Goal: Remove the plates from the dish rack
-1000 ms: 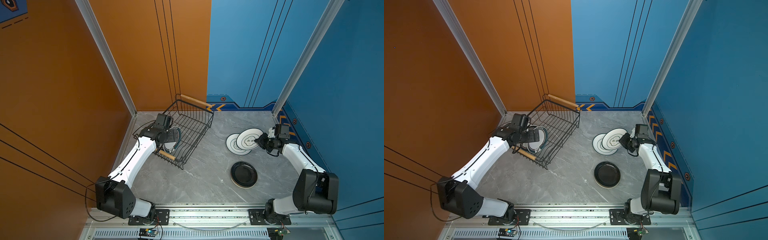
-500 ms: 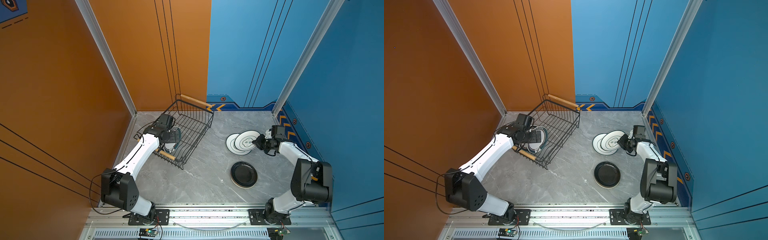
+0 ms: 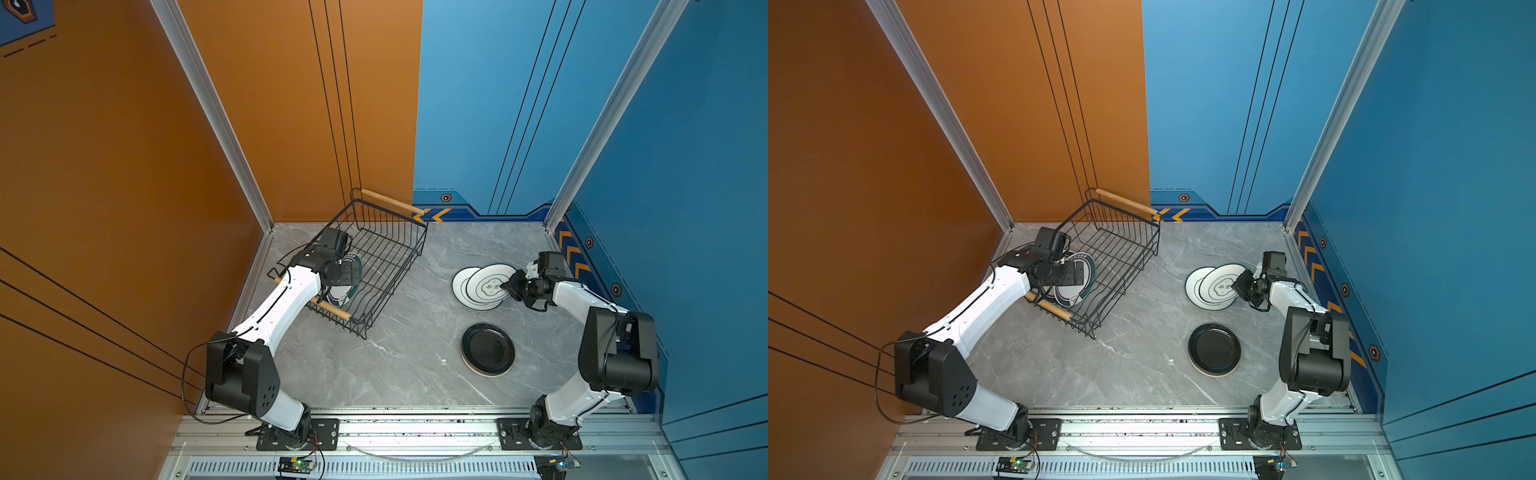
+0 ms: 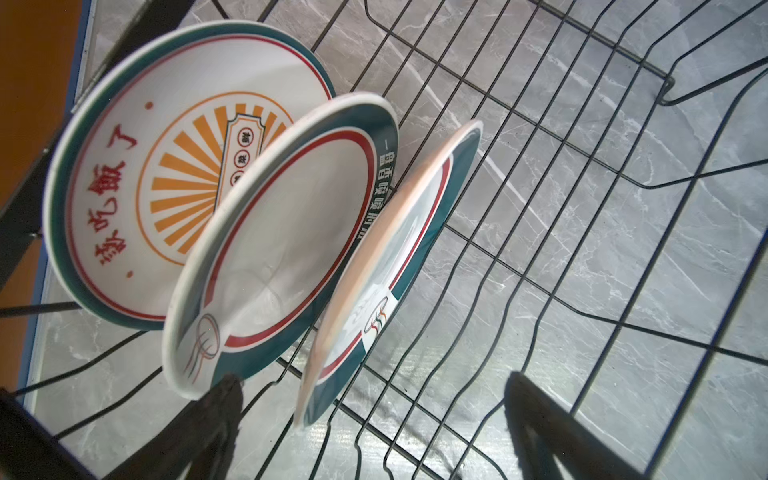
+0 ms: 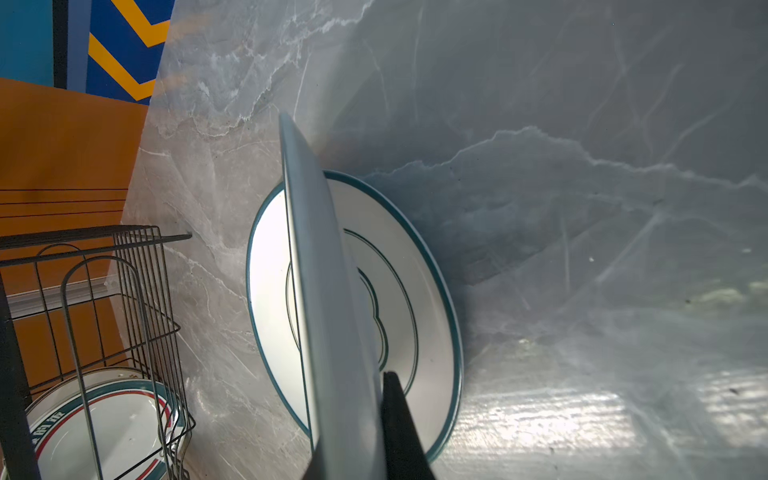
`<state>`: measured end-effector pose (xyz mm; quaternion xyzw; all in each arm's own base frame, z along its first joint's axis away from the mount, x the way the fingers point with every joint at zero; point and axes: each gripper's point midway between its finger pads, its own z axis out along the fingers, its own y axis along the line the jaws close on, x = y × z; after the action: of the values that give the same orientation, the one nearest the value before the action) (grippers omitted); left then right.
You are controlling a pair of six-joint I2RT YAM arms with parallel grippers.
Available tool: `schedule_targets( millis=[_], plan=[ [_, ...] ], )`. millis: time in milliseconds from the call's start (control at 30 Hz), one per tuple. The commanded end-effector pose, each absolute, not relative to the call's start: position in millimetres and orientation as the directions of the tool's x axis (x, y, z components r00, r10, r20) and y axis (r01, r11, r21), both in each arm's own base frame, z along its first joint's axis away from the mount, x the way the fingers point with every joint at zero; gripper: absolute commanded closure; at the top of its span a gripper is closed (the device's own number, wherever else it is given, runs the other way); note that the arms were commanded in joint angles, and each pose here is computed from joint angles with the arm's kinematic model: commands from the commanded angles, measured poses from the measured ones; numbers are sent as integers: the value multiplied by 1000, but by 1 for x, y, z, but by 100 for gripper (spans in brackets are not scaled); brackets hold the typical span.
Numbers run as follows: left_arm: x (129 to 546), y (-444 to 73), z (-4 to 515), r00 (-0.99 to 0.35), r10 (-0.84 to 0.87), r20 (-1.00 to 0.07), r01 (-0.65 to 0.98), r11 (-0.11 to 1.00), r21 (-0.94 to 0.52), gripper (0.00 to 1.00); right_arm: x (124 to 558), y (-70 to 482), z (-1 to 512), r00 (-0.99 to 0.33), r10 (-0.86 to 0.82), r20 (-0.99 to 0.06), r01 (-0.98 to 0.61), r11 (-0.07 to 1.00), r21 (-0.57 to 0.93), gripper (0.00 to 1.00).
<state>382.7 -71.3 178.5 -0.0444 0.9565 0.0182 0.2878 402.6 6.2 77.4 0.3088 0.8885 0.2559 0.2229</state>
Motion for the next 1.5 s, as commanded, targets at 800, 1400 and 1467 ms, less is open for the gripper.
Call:
schedule_targets(
  millis=[800,1400,1467],
  plan=[
    [386,-71,172,-834,-46,-551,-79,996,36,3,401,12,52,-762,613,-208,467,743,480,73],
    [387,-69,170,-834,-43,-550,-69,997,25,3,404,19,44,-796,563,-222,464,803,373,49],
    [387,-69,170,-835,-43,-549,-68,997,25,3,405,19,43,-799,559,-224,468,810,353,47]
  ],
)
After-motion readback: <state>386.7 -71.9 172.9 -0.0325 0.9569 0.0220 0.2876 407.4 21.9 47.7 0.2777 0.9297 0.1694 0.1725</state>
